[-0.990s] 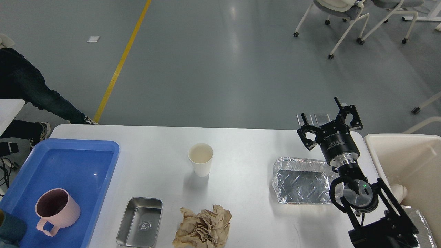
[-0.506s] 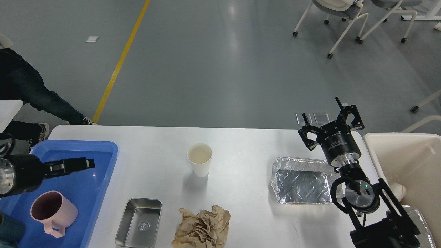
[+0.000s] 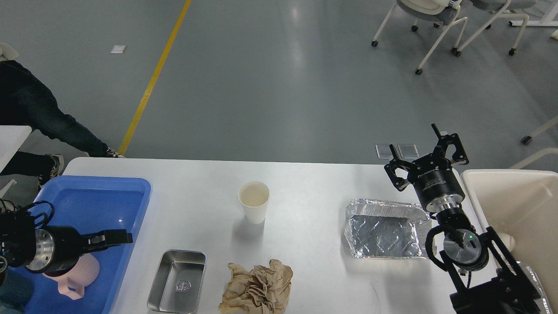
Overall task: Tidy desktop
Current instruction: 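Reach the left gripper to the small steel tray and grasp it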
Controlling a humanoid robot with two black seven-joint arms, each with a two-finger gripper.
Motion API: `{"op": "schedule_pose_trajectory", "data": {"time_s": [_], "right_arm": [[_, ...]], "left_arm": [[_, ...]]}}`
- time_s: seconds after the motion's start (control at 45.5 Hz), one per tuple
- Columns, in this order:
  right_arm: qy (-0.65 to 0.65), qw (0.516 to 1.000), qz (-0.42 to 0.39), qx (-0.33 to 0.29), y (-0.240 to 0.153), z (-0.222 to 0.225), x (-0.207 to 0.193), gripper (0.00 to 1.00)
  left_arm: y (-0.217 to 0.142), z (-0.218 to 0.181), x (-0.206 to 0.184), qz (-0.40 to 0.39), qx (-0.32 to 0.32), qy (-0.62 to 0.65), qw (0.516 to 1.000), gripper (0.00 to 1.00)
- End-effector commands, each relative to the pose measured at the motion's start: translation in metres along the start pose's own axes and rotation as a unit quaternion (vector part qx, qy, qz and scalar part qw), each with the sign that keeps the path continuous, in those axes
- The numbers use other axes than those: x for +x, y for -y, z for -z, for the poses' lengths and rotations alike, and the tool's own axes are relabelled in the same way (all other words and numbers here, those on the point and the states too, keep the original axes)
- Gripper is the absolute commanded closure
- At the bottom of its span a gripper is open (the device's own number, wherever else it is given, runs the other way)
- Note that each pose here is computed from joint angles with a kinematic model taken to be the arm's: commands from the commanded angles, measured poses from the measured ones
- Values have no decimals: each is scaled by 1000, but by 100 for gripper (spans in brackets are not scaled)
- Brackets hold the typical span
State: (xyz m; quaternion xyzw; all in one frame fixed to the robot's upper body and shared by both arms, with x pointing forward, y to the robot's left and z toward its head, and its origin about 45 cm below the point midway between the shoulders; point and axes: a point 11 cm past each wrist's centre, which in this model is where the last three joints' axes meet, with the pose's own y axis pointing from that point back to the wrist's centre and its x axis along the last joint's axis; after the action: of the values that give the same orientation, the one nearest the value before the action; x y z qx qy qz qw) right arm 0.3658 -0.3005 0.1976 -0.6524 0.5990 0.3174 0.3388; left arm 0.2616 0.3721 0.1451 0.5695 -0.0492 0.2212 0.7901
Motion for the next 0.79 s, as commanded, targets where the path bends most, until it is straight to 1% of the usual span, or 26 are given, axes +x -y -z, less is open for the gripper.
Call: {"op": "schedule_pose_trajectory", "data": {"time_s": [0.0, 0.132, 0.198, 0.286, 0.352, 0.462, 0.528, 0.594, 0.616, 0.682, 0.77], "right_arm": [[0, 1000, 1, 0, 0, 0, -1, 0], [0, 1000, 0, 1, 0, 1, 0, 0], [-3, 1000, -1, 2, 0, 3, 1, 0], [-4, 1000, -2, 5, 0, 6, 2, 0], [-6, 1000, -2, 6, 0, 8, 2, 0], [-6, 1000, -2, 7, 0, 9, 3, 0], [-6, 1000, -2, 7, 0, 9, 3, 0], [-6, 1000, -2, 7, 0, 9, 3, 0], [-6, 1000, -2, 7, 0, 9, 3, 0], [-6, 1000, -3, 8, 0, 9, 3, 0], [-6, 1000, -3, 8, 0, 9, 3, 0]], "left_arm": [[18, -6, -11, 12, -4, 13, 1000, 16], [35, -23, -26, 27, -22, 41, 999, 16], [44, -27, -40, 38, -25, 62, 997, 17], [52, -28, -53, 41, -23, 97, 994, 21], [59, -31, -57, 35, -22, 126, 991, 25], [67, -28, -61, 35, -12, 145, 989, 41], [70, -24, -63, 39, -6, 143, 989, 57], [73, -23, -64, 40, -3, 141, 989, 70], [75, -22, -65, 41, -2, 141, 989, 74], [78, -19, -68, 45, 3, 143, 989, 77], [81, -17, -72, 51, 5, 146, 988, 91]]}}
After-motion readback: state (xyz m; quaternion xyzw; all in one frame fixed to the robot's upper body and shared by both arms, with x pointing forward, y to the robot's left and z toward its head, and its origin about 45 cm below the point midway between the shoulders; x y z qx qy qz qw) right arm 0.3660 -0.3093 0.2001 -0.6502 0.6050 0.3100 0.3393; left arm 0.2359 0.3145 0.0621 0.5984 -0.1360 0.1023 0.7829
